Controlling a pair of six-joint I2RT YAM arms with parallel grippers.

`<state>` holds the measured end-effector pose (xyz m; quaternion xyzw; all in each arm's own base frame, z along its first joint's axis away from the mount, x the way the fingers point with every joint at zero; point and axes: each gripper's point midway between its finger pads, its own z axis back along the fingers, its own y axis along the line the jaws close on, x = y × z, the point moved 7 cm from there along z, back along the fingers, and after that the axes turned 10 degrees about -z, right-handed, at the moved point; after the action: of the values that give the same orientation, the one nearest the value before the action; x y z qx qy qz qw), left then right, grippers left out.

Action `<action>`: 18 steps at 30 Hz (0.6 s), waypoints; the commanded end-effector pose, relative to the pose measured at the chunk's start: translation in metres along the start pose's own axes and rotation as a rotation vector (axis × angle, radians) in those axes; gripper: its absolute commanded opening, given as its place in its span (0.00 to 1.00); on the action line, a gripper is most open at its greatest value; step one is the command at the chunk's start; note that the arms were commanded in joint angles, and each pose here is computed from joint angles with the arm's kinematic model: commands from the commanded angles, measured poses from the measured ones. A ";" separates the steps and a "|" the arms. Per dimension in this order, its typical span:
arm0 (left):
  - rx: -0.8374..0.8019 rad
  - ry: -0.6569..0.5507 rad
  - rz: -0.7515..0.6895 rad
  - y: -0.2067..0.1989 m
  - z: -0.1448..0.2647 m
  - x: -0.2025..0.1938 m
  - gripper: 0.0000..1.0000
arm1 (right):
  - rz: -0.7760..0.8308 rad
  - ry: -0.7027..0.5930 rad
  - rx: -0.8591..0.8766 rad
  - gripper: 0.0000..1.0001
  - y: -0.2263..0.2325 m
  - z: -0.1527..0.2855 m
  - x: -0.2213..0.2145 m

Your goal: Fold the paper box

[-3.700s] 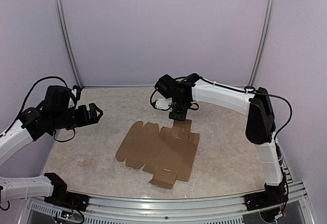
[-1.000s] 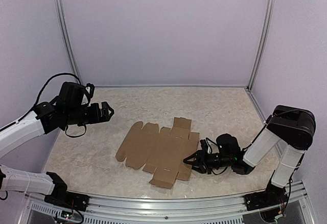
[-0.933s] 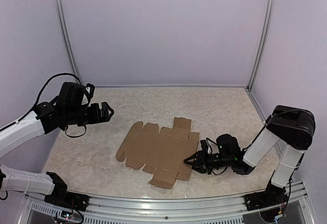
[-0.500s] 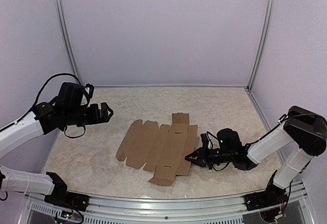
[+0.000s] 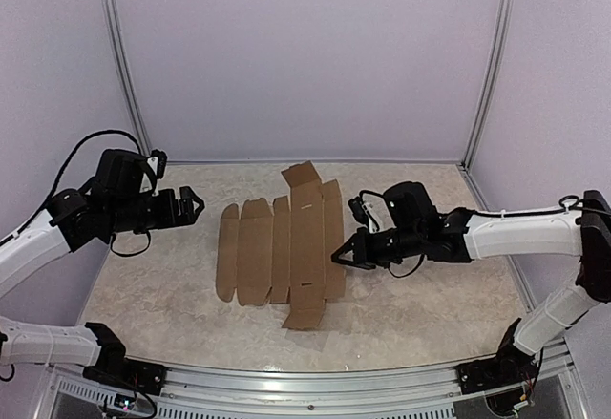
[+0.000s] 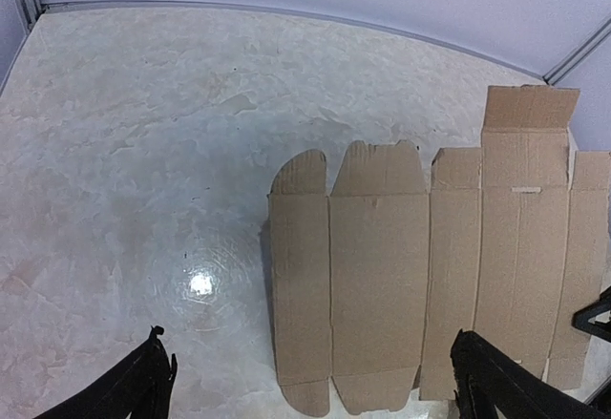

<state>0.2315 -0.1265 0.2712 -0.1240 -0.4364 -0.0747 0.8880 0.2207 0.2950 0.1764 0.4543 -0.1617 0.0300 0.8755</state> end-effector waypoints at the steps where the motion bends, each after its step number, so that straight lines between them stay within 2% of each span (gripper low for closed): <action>1: 0.002 -0.009 -0.032 -0.001 0.010 0.006 0.99 | 0.149 0.168 -0.176 0.00 -0.013 0.011 -0.001; 12: -0.013 -0.001 -0.046 -0.005 0.010 0.006 0.99 | 0.313 0.416 -0.416 0.00 -0.022 0.000 0.023; 18: -0.026 0.005 -0.052 -0.007 0.008 0.005 0.99 | 0.407 0.452 -0.583 0.00 -0.032 -0.004 0.039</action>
<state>0.2282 -0.1281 0.2750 -0.1208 -0.4372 -0.0907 0.8866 0.2610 0.2936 0.1670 0.2202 -0.0710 0.2176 0.9482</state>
